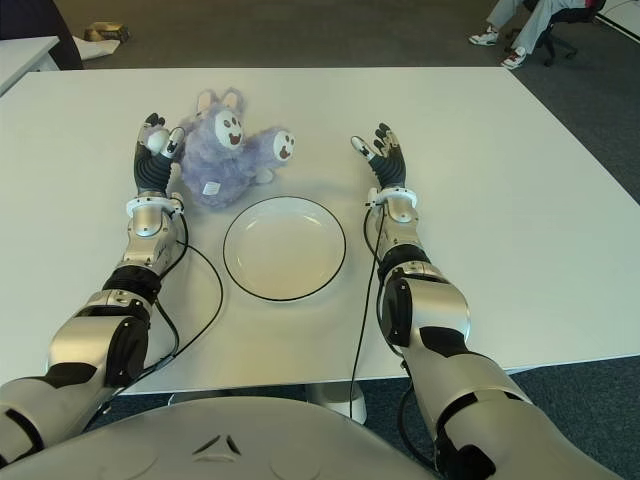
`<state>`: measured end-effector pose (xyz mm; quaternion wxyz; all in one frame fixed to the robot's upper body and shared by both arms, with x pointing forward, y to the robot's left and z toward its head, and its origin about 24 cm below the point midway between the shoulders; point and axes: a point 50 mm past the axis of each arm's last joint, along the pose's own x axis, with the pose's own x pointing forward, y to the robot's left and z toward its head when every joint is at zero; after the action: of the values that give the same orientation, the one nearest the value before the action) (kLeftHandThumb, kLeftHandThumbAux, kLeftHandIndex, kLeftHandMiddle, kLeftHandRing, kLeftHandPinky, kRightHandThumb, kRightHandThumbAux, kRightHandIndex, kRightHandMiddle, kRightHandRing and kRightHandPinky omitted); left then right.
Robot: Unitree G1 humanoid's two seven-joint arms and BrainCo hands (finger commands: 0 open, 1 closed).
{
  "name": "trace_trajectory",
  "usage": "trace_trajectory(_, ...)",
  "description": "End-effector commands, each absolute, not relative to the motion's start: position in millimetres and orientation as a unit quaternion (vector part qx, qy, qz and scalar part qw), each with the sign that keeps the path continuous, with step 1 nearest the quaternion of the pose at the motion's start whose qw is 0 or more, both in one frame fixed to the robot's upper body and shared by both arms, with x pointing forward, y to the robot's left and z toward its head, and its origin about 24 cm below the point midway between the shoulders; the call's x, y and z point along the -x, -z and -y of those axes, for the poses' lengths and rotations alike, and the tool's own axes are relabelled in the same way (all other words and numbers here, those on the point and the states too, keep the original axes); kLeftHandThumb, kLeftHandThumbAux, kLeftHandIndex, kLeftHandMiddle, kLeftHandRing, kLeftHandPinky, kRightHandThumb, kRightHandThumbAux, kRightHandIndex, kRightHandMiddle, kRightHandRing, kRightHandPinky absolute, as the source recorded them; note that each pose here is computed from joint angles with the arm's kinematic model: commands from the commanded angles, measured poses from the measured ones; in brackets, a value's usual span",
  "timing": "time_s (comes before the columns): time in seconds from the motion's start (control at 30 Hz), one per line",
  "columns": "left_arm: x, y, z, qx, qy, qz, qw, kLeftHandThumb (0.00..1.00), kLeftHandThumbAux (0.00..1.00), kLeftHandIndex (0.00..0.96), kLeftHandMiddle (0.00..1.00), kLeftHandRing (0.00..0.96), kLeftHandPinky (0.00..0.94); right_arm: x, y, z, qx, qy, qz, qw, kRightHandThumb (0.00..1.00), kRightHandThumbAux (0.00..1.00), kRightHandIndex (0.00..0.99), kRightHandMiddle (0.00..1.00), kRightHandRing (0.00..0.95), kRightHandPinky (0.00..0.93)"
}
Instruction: Put the doll into the plate.
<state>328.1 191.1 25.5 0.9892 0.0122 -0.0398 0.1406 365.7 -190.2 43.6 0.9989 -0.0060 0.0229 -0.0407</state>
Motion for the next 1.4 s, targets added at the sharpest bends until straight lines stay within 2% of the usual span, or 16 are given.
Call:
trace_trajectory(0.03, -291.6, 30.7, -181.6, -0.012, -0.143, -0.068, 0.987, 0.0, 0.474, 0.0, 0.099, 0.081, 0.035, -340.4, 2.6, 187.7, -0.006, 0.042, -0.117, 0.992, 0.083, 0.619, 0.022, 0.037, 0.03, 0.033)
trace_trajectory(0.43, -290.4, 31.5, -185.2, -0.014, -0.144, -0.07, 0.987, 0.0, 0.479, 0.0, 0.094, 0.077, 0.039, -339.5, 4.6, 184.8, -0.009, 0.042, -0.121, 0.992, 0.086, 0.625, 0.024, 0.036, 0.029, 0.035)
trace_trajectory(0.53, -289.6, 31.4, -187.0, -0.018, -0.145, -0.068, 0.987, 0.0, 0.476, 0.0, 0.088, 0.065, 0.002, -339.4, 5.0, 183.7, -0.011, 0.043, -0.122, 0.992, 0.082, 0.637, 0.023, 0.036, 0.029, 0.032)
trace_trajectory(0.73, -289.4, 31.1, -189.4, -0.016, -0.147, -0.068, 0.987, 0.0, 0.483, 0.0, 0.106, 0.076, 0.027, -339.2, 5.4, 182.5, -0.018, 0.045, -0.121, 0.991, 0.088, 0.652, 0.022, 0.043, 0.035, 0.038)
trace_trajectory(1.1, -288.6, 31.1, -192.8, -0.014, -0.148, -0.066, 0.987, 0.0, 0.486, 0.0, 0.111, 0.079, 0.004, -339.1, 6.1, 179.7, -0.019, 0.046, -0.123, 0.991, 0.091, 0.66, 0.021, 0.046, 0.037, 0.034)
trace_trajectory(1.4, -289.0, 31.2, -194.0, -0.011, -0.143, -0.067, 0.987, 0.0, 0.503, 0.0, 0.12, 0.089, 0.028, -339.0, 6.4, 177.6, -0.017, 0.044, -0.122, 0.991, 0.081, 0.672, 0.019, 0.044, 0.035, 0.031)
